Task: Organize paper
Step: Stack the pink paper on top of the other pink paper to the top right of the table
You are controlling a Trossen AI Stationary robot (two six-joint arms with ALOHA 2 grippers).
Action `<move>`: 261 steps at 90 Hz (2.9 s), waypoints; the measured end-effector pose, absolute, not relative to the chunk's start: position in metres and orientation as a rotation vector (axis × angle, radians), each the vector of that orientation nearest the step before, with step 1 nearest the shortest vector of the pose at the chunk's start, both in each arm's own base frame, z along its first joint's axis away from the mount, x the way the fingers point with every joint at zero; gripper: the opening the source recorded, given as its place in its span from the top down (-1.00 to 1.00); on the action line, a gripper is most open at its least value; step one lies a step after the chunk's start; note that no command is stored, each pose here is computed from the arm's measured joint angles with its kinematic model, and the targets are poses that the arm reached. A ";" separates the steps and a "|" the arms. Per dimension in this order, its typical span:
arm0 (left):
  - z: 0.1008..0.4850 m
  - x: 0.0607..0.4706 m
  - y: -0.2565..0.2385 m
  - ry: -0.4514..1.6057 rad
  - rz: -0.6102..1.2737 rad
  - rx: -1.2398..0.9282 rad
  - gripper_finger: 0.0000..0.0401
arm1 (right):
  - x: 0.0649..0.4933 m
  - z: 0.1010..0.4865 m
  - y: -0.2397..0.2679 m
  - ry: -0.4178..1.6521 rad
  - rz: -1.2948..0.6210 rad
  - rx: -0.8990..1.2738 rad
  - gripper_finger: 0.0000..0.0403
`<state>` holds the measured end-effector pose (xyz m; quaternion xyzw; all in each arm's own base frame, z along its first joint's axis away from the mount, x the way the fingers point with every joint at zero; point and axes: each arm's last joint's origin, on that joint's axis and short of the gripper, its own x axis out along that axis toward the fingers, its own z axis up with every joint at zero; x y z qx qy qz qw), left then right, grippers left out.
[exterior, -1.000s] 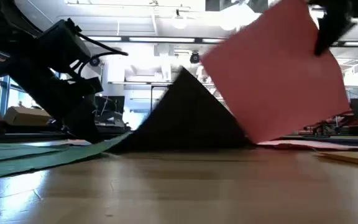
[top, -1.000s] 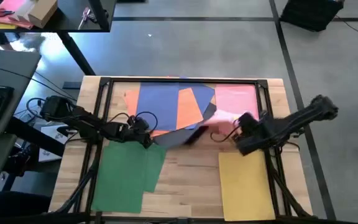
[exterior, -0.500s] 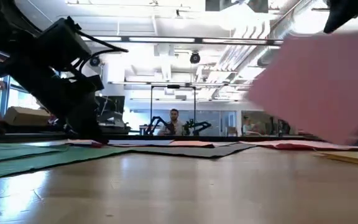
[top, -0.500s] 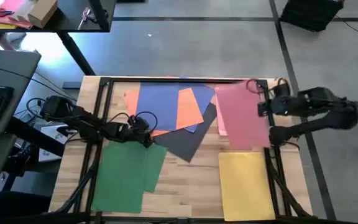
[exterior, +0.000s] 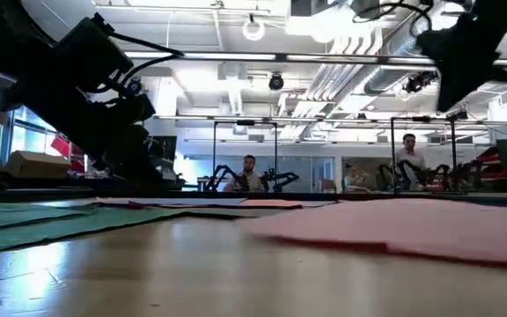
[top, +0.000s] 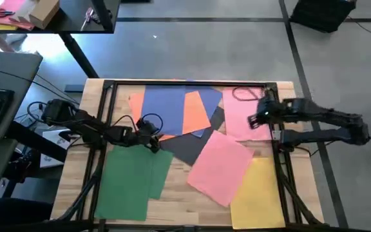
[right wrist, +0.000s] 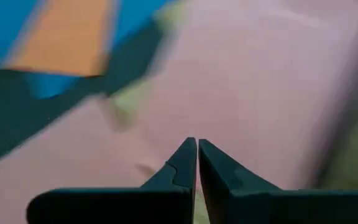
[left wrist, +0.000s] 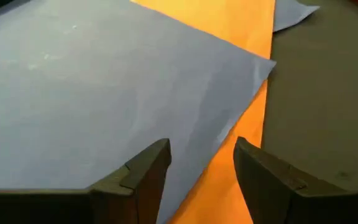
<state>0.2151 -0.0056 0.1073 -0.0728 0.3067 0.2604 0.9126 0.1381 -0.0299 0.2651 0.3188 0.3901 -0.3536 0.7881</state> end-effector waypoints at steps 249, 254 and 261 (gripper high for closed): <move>0.087 0.349 -0.082 0.714 -0.065 0.040 0.16 | 0.118 0.148 0.038 1.039 -0.567 0.973 0.97; 0.087 0.349 -0.082 0.714 -0.065 0.041 0.16 | 0.119 0.157 0.038 1.040 -0.582 0.949 0.99; 0.088 0.349 -0.082 0.711 -0.067 0.046 0.16 | 0.122 0.175 0.037 1.014 -0.610 0.905 1.00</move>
